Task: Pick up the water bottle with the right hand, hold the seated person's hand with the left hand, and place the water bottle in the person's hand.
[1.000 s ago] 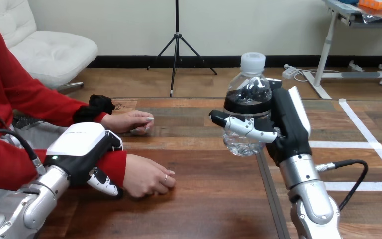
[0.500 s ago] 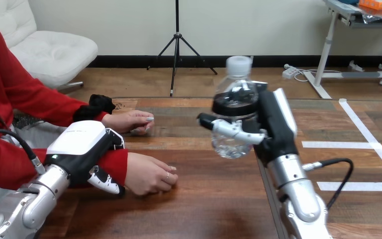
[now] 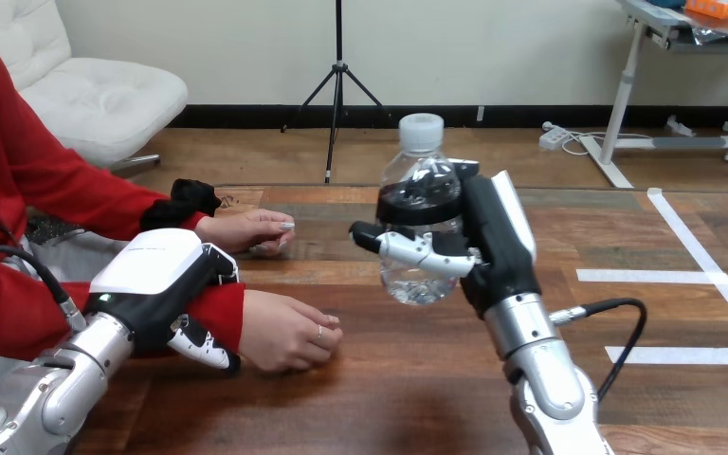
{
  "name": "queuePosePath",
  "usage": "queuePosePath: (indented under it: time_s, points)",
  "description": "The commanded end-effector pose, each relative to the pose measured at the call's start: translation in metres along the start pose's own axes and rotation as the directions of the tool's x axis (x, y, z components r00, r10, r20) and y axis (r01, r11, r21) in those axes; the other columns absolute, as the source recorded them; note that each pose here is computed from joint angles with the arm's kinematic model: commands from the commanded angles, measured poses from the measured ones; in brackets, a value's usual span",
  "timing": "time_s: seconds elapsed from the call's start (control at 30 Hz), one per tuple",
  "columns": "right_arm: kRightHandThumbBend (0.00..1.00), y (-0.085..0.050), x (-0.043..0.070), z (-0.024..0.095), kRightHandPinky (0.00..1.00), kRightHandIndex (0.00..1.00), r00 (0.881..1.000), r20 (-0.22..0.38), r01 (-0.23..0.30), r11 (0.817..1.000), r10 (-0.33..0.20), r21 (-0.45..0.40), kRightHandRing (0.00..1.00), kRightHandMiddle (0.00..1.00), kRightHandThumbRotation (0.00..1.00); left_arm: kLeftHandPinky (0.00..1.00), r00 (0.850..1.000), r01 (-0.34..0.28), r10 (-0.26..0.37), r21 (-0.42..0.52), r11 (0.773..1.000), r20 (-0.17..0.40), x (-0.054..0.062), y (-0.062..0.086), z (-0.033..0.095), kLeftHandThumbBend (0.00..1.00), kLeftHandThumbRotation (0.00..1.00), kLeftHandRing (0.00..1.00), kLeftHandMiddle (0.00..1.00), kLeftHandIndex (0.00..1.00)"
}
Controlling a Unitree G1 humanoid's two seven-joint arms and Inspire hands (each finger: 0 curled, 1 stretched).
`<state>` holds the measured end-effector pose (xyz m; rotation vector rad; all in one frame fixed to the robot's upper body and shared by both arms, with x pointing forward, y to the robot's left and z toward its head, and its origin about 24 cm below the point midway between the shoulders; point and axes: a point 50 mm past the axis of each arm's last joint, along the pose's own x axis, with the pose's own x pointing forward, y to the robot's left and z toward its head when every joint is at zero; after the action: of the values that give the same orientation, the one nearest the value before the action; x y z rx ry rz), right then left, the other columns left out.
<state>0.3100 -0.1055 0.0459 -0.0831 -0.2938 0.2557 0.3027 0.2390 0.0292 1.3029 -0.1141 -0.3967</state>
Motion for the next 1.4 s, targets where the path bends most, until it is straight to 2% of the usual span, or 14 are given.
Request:
queuePosePath:
  time_s: [0.0,0.47,1.37]
  points:
    - [0.70,0.004,0.026,0.025,0.08,0.19,0.993,0.117,0.003,1.000,-0.003,0.004,0.12,0.17,0.00,0.23,0.973,-0.168,0.173,-0.046,0.985,0.149,0.019,0.037,0.027,0.90,0.00,0.29,0.35,0.36]
    - [0.68,0.011,0.028,0.020,0.08,0.18,0.994,0.107,0.000,1.000,-0.003,0.025,0.12,0.16,0.00,0.24,0.969,-0.192,0.194,-0.029,0.981,0.156,0.020,0.042,0.029,0.90,0.00,0.30,0.36,0.36]
    - [0.67,0.024,0.028,0.012,0.08,0.18,0.997,0.081,-0.015,0.998,0.010,0.059,0.13,0.17,0.00,0.23,0.941,-0.242,0.251,-0.065,0.968,0.226,0.015,0.053,0.040,0.89,0.00,0.28,0.34,0.34]
